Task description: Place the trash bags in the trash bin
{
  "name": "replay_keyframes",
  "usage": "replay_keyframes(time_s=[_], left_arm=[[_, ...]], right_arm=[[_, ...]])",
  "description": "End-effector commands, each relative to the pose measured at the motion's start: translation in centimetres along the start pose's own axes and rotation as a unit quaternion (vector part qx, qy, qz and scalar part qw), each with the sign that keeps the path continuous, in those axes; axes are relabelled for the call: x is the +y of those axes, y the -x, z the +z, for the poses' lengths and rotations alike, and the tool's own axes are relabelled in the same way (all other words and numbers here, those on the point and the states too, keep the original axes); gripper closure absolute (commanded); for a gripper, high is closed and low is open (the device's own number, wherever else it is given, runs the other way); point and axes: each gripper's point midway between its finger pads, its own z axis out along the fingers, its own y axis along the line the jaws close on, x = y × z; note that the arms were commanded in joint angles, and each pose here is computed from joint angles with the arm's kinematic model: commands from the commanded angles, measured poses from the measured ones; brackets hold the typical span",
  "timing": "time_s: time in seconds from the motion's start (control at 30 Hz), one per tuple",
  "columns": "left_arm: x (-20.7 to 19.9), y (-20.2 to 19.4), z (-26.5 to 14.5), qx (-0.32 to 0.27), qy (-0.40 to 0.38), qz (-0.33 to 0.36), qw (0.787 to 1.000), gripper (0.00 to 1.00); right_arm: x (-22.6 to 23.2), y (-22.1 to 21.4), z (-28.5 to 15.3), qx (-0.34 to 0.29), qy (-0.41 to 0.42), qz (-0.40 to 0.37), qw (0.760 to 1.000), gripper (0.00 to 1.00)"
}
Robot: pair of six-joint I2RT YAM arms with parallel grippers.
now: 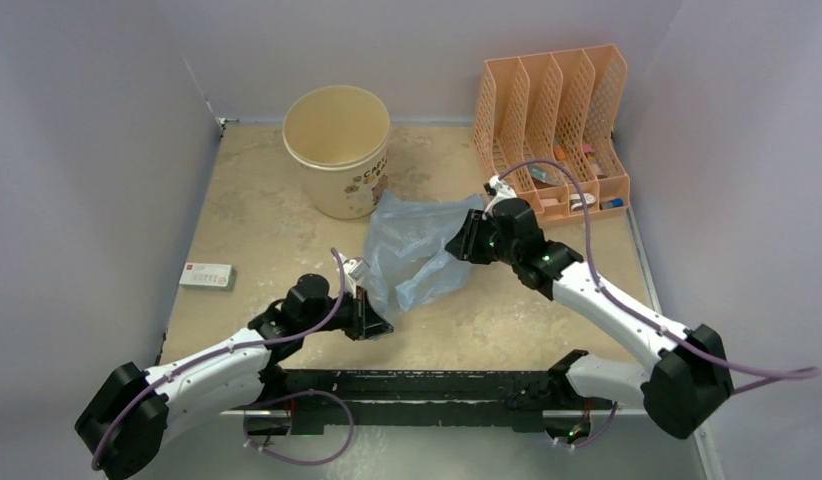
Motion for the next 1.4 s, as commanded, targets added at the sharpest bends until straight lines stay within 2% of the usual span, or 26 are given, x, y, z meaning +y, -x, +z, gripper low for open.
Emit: replay_keyframes(time_s=[0.0,0.17,0.33,0.43,0.6,0.73,0.87,0.93,1.03,1.17,1.37], left_arm=[[-2.1,2.7,0.3,-0.039,-0.033,0.018,0.999,1.0],[-2.4,2.6,0.4,-0.036,-0.043,0.017,0.998,1.0],[-2.9,2.3,0.6,-0.025,-0.062,0.022,0.997,1.0],[-2.8,2.1,0.8,-0.02,-0.062,0.017,0.998,1.0],[-2.0,1.7,0.7,-0.02,-0.045,0.007,0.999,1.0],[-1.2,1.3,0.5,-0.019,-0.024,0.004,1.0,1.0],[-0.5,0.6,0.5,-0.015,-0.015,-0.003,1.0,1.0],[-0.2,0.5,0.5,-0.014,-0.01,-0.006,1.0,1.0],[0.0,0.4,0.5,-0.018,-0.005,-0.01,1.0,1.0],[0.0,0.5,0.3,-0.02,-0.002,-0.01,1.0,1.0],[0.2,0.8,0.0,-0.027,0.007,-0.008,1.0,1.0]], right_arm=[[3.9,-1.0,-2.0,0.024,0.114,-0.016,0.993,0.61],[4.5,-5.3,-3.0,0.071,0.173,0.027,0.982,0.48],[8.6,-8.9,-5.7,0.088,0.283,0.012,0.955,0.36],[10.6,-10.0,-6.1,0.089,0.296,-0.007,0.951,0.28],[10.5,-11.5,-5.9,0.077,0.273,-0.022,0.959,0.25],[9.6,-13.3,-6.3,0.029,0.242,-0.018,0.97,0.27],[11.6,-15.2,-8.9,0.006,0.317,-0.036,0.948,0.19],[12.2,-16.7,-9.3,0.004,0.328,-0.061,0.943,0.16],[12.3,-18.1,-8.9,-0.016,0.298,-0.103,0.949,0.16],[11.9,-18.8,-8.4,-0.033,0.271,-0.119,0.955,0.15],[7.6,-17.0,-7.7,-0.042,0.15,-0.055,0.986,0.09]])
